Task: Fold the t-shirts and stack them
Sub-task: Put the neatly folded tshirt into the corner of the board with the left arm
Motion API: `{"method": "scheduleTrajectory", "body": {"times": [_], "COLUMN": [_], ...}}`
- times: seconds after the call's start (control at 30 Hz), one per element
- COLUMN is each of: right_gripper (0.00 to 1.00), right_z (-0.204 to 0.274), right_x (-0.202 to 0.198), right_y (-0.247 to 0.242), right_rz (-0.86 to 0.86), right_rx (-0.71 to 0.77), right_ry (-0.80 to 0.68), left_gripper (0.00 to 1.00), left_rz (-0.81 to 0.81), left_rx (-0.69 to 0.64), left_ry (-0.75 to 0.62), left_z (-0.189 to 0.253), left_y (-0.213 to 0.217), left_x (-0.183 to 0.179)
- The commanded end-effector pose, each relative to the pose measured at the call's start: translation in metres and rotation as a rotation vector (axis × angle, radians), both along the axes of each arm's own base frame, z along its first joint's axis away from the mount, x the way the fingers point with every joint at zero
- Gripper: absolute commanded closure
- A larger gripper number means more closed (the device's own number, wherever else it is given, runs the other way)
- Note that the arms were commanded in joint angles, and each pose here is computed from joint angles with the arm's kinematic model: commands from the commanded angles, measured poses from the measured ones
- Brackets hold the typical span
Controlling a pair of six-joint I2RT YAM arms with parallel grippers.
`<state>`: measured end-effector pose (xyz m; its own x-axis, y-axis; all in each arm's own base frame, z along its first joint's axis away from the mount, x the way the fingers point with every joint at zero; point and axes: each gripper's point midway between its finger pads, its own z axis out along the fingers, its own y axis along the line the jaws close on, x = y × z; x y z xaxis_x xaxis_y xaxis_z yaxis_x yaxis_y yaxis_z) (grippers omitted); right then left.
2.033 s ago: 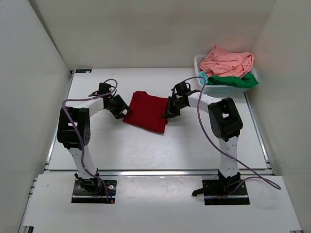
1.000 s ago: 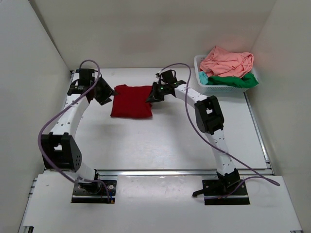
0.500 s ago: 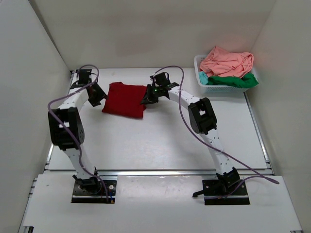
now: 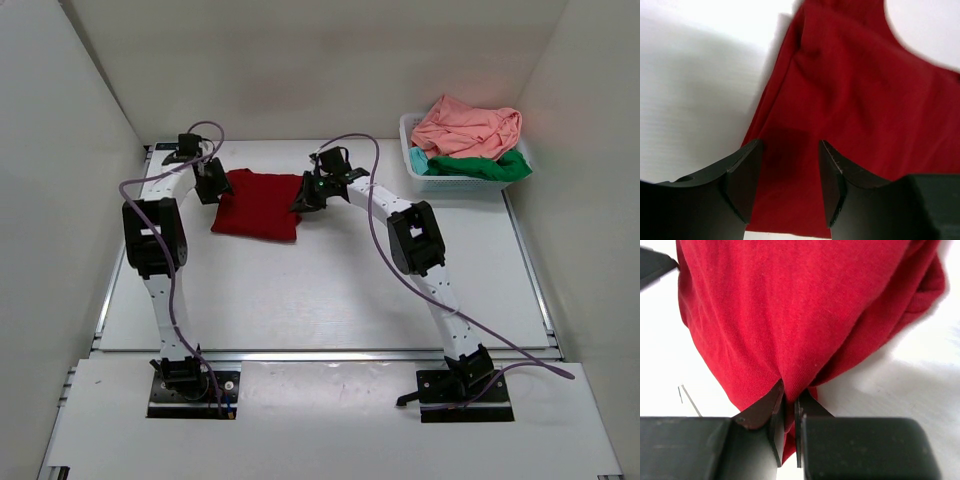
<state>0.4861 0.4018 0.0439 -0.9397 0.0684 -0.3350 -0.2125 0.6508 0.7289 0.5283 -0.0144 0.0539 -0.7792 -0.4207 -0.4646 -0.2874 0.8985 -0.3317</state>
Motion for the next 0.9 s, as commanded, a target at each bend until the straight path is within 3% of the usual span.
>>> {"method": "scheduleTrajectory", "body": {"times": [0.0, 0.1, 0.2, 0.3, 0.33, 0.4, 0.47, 0.57, 0.6, 0.83, 0.87], "right_gripper": [1.0, 1.0, 0.8, 0.43, 0.24, 0.07, 0.01, 0.0, 0.01, 0.01, 0.0], "right_z": [0.008, 0.015, 0.016, 0.024, 0.032, 0.047, 0.061, 0.088, 0.095, 0.124, 0.11], "right_x": [0.015, 0.018, 0.022, 0.023, 0.028, 0.028, 0.031, 0.026, 0.022, -0.059, -0.072], "right_y": [-0.006, -0.006, -0.01, -0.012, -0.019, -0.027, -0.04, -0.066, -0.078, -0.122, -0.126], "right_rz": [-0.025, -0.028, -0.038, -0.037, -0.055, -0.066, -0.098, -0.137, -0.149, -0.143, -0.136], "right_rx": [0.012, 0.019, 0.016, -0.008, -0.016, -0.038, -0.075, -0.134, -0.167, -0.27, -0.291], "right_ry": [-0.025, -0.043, -0.042, -0.072, -0.08, -0.099, -0.123, -0.15, -0.161, -0.15, -0.112], "left_gripper": [0.4, 0.41, 0.43, 0.71, 0.85, 0.97, 1.0, 1.0, 1.0, 1.0, 1.0], "left_rz": [-0.091, -0.126, -0.136, -0.149, -0.136, -0.108, -0.07, -0.047, -0.002, 0.127, 0.146], "left_rx": [0.025, 0.063, 0.123, 0.153, 0.156, 0.165, 0.161, 0.164, 0.156, 0.172, 0.173], "left_ry": [0.02, 0.093, 0.148, 0.178, 0.188, 0.201, 0.214, 0.216, 0.226, 0.191, 0.222], "left_z": [0.011, 0.002, -0.006, -0.012, -0.015, -0.017, -0.019, -0.019, -0.018, -0.003, -0.014], "left_y": [-0.008, -0.01, -0.005, -0.017, -0.016, -0.011, -0.005, 0.0, 0.02, 0.068, 0.076], "left_x": [-0.009, -0.02, -0.022, -0.019, -0.017, -0.015, -0.015, -0.012, -0.012, 0.012, 0.01]}}
